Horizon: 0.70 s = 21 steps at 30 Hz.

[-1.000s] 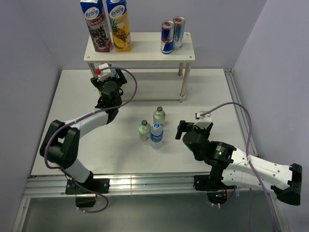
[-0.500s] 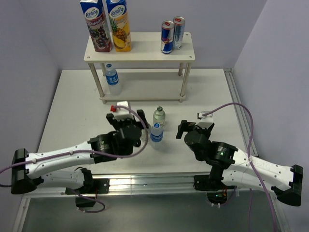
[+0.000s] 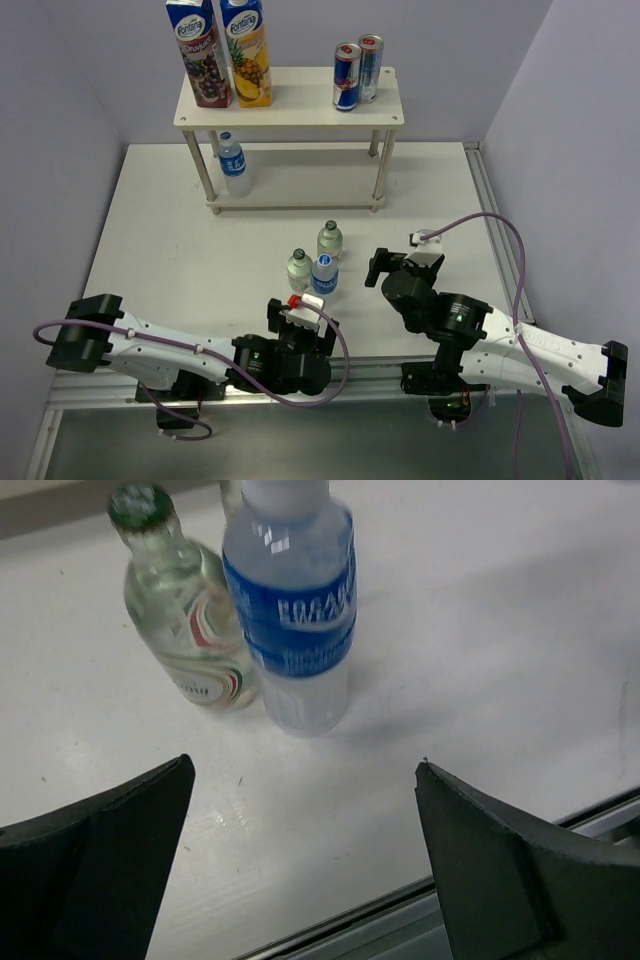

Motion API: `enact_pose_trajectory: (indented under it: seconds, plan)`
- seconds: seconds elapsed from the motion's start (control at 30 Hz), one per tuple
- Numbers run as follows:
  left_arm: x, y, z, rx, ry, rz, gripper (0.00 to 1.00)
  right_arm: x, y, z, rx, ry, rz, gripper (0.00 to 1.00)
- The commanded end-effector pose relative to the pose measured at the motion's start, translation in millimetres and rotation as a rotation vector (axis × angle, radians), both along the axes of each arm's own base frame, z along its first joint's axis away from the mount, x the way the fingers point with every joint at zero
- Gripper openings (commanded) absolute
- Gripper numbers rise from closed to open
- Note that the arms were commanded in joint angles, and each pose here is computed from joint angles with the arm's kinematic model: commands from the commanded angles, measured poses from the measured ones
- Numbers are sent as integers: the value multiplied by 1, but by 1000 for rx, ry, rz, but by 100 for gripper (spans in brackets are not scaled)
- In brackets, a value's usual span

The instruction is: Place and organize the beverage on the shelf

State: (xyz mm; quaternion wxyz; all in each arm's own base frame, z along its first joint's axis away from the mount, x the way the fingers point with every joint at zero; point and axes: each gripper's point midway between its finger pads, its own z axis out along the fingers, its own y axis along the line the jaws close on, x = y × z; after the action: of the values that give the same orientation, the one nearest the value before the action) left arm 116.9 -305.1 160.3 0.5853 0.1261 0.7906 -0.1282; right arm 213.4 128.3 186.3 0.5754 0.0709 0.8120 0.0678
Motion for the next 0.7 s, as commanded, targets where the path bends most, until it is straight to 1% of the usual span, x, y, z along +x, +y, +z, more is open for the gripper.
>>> enact_pose_trajectory:
  seconds: [0.0,0.07,0.1,0.13,0.17,0.2,0.3,0.37,0.5,0.6,0.67]
  plan:
    - [1,-30,10,-143,-22,-94,99,2,-7,1,2,-15,-38,100]
    - [17,-28,6,-151,-41,-60,99,2,-7,0,2,-14,-36,100]
    - [20,-31,8,-185,-48,-60,98,2,-7,1,2,-16,-35,100]
    - [28,-31,6,-166,-61,-61,97,2,-6,0,-2,-14,-34,100]
    - [31,-34,6,-177,-58,-71,96,2,-6,1,-1,-16,-34,100]
    - [35,-36,8,-212,-64,-78,95,2,-6,0,-2,-15,-34,100]
    - [54,-35,6,-207,-79,-70,94,3,-5,0,-4,-12,-34,100]
    - [61,-38,6,-222,-81,-65,94,3,-5,0,-6,-13,-34,100]
    - [79,-44,4,-199,-96,-58,92,2,-5,0,-3,-14,-31,100]
    - [91,-50,1,-213,-95,-53,92,2,-6,0,-4,-14,-33,100]
    - [100,-51,-3,-211,-96,-28,90,2,-6,1,0,-15,-33,100]
